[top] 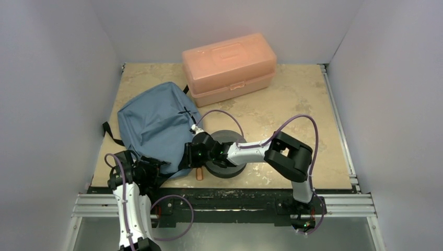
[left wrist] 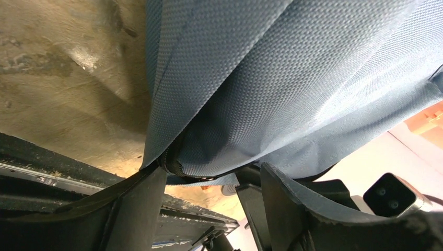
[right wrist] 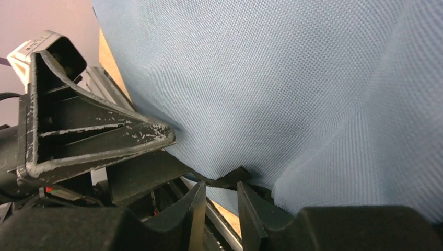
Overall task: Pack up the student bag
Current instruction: Zip the student bag at the center of the board.
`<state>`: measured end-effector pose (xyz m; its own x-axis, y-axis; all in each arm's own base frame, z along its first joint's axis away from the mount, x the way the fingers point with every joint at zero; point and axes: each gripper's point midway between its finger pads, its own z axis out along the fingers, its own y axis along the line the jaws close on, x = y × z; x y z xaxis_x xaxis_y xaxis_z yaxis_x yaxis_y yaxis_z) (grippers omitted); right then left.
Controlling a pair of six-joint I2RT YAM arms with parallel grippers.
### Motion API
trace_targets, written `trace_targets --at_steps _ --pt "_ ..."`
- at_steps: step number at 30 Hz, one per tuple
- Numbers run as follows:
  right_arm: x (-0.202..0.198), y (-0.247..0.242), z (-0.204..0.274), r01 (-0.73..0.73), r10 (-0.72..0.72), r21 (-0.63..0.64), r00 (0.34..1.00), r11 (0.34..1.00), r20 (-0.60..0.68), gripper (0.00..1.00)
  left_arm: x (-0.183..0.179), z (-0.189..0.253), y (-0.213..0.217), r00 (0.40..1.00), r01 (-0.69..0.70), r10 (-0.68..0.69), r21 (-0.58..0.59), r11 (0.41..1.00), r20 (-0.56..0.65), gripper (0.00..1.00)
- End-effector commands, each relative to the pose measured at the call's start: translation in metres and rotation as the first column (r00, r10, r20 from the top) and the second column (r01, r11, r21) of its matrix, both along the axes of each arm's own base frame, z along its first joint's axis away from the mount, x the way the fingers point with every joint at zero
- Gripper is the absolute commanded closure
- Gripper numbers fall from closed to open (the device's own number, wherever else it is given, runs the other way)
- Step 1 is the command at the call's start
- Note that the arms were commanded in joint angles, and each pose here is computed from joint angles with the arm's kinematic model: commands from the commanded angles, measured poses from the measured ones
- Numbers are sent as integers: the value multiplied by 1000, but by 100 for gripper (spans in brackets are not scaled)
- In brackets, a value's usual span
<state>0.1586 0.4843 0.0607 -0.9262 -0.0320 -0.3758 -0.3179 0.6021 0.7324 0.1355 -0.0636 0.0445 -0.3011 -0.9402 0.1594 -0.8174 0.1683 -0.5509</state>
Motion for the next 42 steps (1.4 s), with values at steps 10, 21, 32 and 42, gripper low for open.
trace_targets --at_steps 10,21,32,42 --pt "32 -8 -35 193 -188 -241 981 951 44 63 2 2 -6 999 32 -31 -35 999 26 36" --pt "22 -2 -51 206 -157 -335 973 919 167 70 4 3 -6 999 41 -40 -39 998 27 37" --pt "33 23 36 200 -133 -115 892 973 431 100 -2 2 1 1000 9 -9 -2 1000 -26 31" --pt "40 8 134 168 -233 163 764 972 601 100 -16 38 -7 996 44 -46 -28 999 -73 22"
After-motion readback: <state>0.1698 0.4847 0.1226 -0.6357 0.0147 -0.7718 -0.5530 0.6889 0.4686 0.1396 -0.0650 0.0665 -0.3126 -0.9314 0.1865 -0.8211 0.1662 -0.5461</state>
